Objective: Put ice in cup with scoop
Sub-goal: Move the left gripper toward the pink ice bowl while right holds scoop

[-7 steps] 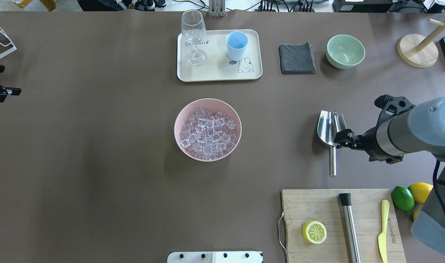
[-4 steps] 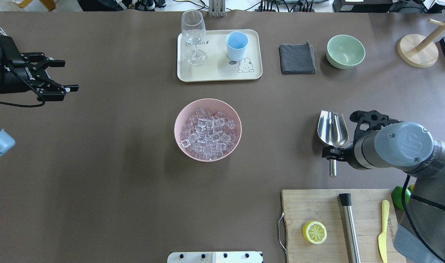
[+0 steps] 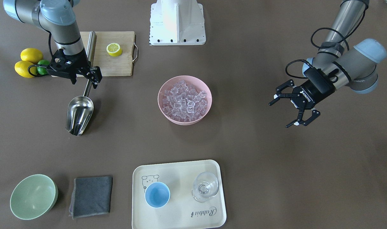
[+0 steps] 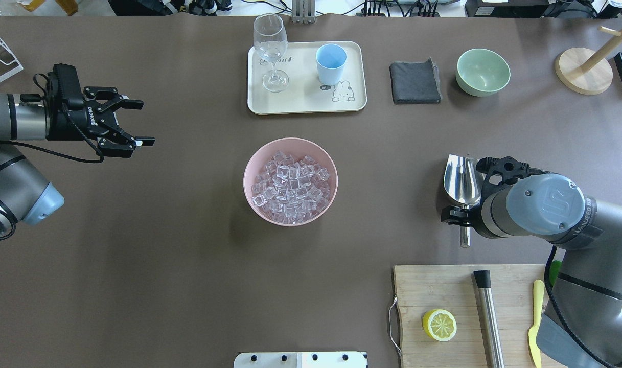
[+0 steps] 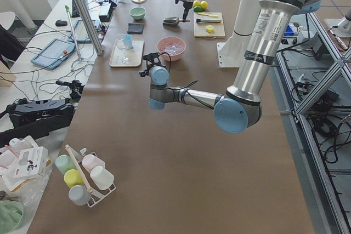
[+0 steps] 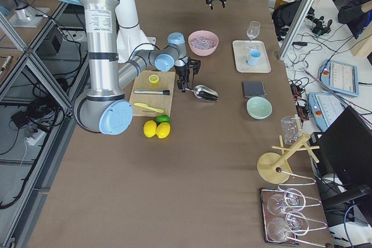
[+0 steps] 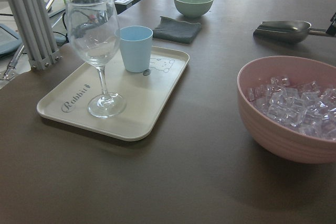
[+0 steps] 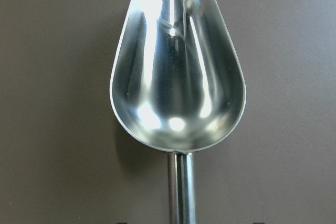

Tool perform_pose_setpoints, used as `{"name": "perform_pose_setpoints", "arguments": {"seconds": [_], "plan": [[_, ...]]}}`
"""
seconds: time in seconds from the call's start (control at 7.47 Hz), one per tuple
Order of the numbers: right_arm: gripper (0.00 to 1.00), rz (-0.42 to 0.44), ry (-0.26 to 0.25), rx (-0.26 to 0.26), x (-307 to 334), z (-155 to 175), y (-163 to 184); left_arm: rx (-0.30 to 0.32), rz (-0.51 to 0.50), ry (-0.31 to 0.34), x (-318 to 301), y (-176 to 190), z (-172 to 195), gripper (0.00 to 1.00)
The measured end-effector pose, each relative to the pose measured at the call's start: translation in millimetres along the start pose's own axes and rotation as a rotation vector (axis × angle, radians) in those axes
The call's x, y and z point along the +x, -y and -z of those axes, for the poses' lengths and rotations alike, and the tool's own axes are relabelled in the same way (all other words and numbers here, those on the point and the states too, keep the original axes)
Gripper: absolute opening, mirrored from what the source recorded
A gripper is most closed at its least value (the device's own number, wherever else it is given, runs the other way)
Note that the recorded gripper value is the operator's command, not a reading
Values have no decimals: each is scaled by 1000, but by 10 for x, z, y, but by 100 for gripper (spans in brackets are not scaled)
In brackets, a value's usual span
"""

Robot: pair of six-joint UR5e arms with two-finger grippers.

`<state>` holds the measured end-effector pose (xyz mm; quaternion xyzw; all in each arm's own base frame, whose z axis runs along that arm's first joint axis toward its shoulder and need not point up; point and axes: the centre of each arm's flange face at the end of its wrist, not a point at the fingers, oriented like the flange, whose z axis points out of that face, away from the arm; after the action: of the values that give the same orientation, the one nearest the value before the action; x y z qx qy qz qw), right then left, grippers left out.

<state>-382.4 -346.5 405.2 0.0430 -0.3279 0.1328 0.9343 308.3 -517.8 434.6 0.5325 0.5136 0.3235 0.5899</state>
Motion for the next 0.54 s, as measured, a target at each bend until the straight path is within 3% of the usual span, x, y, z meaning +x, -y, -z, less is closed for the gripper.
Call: {"name": "perform_pose_setpoints", "arguments": {"seconds": [0.4, 0.54], "plan": [[84, 19, 12, -29, -1, -44, -106, -16, -21, -128, 209, 139, -413, 97], [89, 31, 18, -42, 12, -45, -125, -17, -57, -167, 354, 153, -569, 97]]}}
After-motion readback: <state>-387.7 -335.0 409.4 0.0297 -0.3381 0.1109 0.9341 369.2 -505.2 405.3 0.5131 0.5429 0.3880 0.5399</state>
